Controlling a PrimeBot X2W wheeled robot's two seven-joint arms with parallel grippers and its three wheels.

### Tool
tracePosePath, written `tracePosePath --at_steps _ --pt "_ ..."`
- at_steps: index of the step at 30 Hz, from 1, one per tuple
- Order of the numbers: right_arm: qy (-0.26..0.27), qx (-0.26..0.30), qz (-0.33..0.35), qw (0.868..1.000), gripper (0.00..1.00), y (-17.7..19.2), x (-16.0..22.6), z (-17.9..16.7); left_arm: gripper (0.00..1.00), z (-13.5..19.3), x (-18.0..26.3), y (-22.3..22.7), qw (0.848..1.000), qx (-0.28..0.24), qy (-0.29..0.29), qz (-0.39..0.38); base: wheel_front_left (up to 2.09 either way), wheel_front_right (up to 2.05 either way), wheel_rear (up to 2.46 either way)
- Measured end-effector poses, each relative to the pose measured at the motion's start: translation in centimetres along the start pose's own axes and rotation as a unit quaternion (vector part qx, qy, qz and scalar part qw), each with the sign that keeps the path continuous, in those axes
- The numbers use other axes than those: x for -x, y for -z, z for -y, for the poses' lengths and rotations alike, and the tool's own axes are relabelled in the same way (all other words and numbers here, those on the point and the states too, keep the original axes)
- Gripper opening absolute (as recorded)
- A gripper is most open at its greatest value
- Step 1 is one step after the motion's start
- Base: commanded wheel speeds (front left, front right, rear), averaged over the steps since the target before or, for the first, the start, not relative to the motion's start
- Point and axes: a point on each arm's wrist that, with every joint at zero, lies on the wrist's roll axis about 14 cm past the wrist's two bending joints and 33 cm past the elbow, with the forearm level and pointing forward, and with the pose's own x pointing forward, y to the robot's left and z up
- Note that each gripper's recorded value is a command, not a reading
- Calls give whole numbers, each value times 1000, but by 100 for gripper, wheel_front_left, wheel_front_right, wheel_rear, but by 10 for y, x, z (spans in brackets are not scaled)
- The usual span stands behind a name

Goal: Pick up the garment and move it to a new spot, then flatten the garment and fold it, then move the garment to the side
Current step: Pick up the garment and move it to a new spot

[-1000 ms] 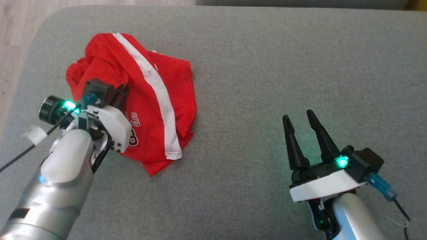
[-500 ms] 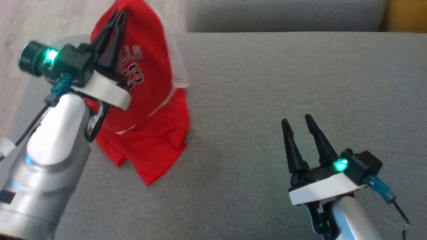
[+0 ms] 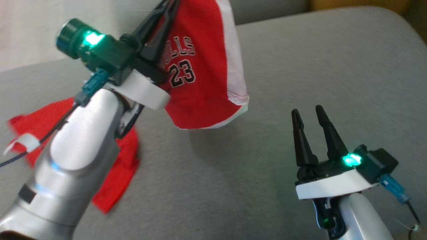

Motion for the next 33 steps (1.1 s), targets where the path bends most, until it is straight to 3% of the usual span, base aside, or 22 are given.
tracePosePath --at_steps 1,9,11,15,20,25,33 --pt "0 0 0 1000 100 0 0 0 0 0 0 0 1000 0 0 0 0 0 0" --pt "75 5 47 996 100 -36 19 44 0 90 -66 10 991 51 122 12 0 0 0" --pt "95 5 48 994 100 -38 25 55 100 115 -76 21 985 60 159 3 0 0 0" --pt "127 8 38 991 100 -34 34 72 100 151 -84 42 975 91 202 7 0 0 0" --pt "135 12 26 990 100 -27 30 78 100 150 -84 76 974 106 198 -16 0 0 0" --pt "119 9 22 993 100 -21 18 73 100 120 -73 87 982 91 165 -26 0 0 0" --pt "72 12 11 997 100 -8 -6 51 100 44 -18 105 995 53 44 -67 0 0 0"
